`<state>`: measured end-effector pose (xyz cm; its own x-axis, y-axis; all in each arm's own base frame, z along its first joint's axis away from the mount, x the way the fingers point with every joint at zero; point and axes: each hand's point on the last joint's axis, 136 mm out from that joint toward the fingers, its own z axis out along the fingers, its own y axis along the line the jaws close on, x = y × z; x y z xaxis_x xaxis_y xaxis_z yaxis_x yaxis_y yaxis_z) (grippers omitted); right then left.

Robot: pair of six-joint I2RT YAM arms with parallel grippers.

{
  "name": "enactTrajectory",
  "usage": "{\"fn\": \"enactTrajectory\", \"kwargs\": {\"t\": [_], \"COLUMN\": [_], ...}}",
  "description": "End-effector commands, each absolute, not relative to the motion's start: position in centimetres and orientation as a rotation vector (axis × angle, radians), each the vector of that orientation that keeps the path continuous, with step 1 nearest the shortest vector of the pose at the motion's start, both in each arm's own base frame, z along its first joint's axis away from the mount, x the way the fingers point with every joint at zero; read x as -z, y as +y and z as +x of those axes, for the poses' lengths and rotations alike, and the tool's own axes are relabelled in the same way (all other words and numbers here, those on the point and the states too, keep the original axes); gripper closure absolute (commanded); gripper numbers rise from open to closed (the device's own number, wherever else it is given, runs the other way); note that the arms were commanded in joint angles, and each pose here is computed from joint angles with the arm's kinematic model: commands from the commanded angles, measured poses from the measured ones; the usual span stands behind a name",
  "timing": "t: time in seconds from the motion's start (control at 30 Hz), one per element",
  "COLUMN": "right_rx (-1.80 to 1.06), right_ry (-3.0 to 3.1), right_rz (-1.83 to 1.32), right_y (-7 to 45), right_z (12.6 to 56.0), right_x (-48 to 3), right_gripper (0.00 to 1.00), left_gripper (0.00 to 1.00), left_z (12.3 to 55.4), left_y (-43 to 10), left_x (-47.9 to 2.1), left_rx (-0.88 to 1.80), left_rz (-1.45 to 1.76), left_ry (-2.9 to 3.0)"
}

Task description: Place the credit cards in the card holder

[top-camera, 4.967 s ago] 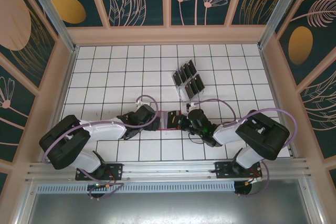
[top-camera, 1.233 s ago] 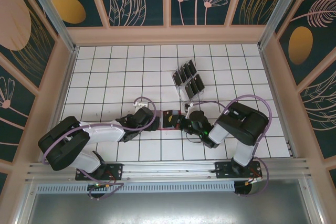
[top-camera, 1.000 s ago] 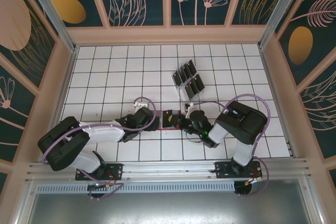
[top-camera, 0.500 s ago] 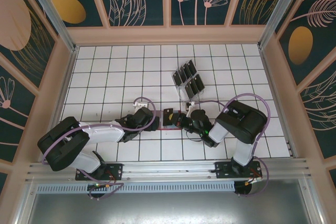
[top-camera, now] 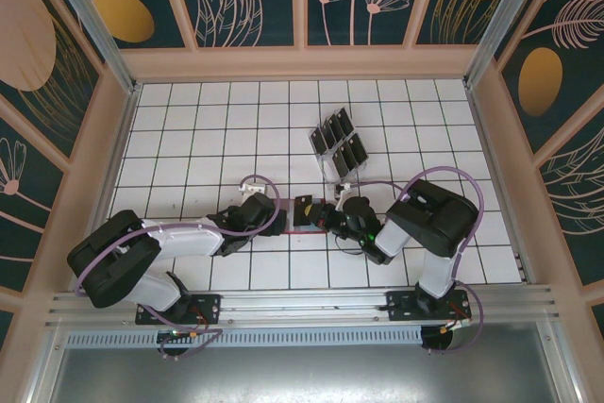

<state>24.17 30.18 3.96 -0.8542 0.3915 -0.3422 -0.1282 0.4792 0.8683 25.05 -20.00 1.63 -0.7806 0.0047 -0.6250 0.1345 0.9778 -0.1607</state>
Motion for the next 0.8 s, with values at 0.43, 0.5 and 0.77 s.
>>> {"fn": "enactTrajectory", "kwargs": {"t": [0.43, 0.5, 0.77], "right_rx": [-1.438, -1.439, -1.430], "right_ry": [2.229, 2.229, 2.225], "right_rz": [0.184, 0.184, 0.210], "right_y": [31.36, 31.33, 30.79], "right_z": [23.89, 23.80, 23.70], "right_x": [-4.13, -4.13, -4.21], "right_gripper": [1.00, 1.00, 1.00], "left_gripper": [0.02, 0.01, 0.01], "left_z": [22.44, 22.42, 22.40], "left_y": [-17.94, -17.94, -17.95], "left_x": [1.25, 1.23, 1.24], "left_rx": [0.186, 0.187, 0.192], "left_rz": [0.109, 0.109, 0.110], "left_ry": [2.575, 2.575, 2.573]}}
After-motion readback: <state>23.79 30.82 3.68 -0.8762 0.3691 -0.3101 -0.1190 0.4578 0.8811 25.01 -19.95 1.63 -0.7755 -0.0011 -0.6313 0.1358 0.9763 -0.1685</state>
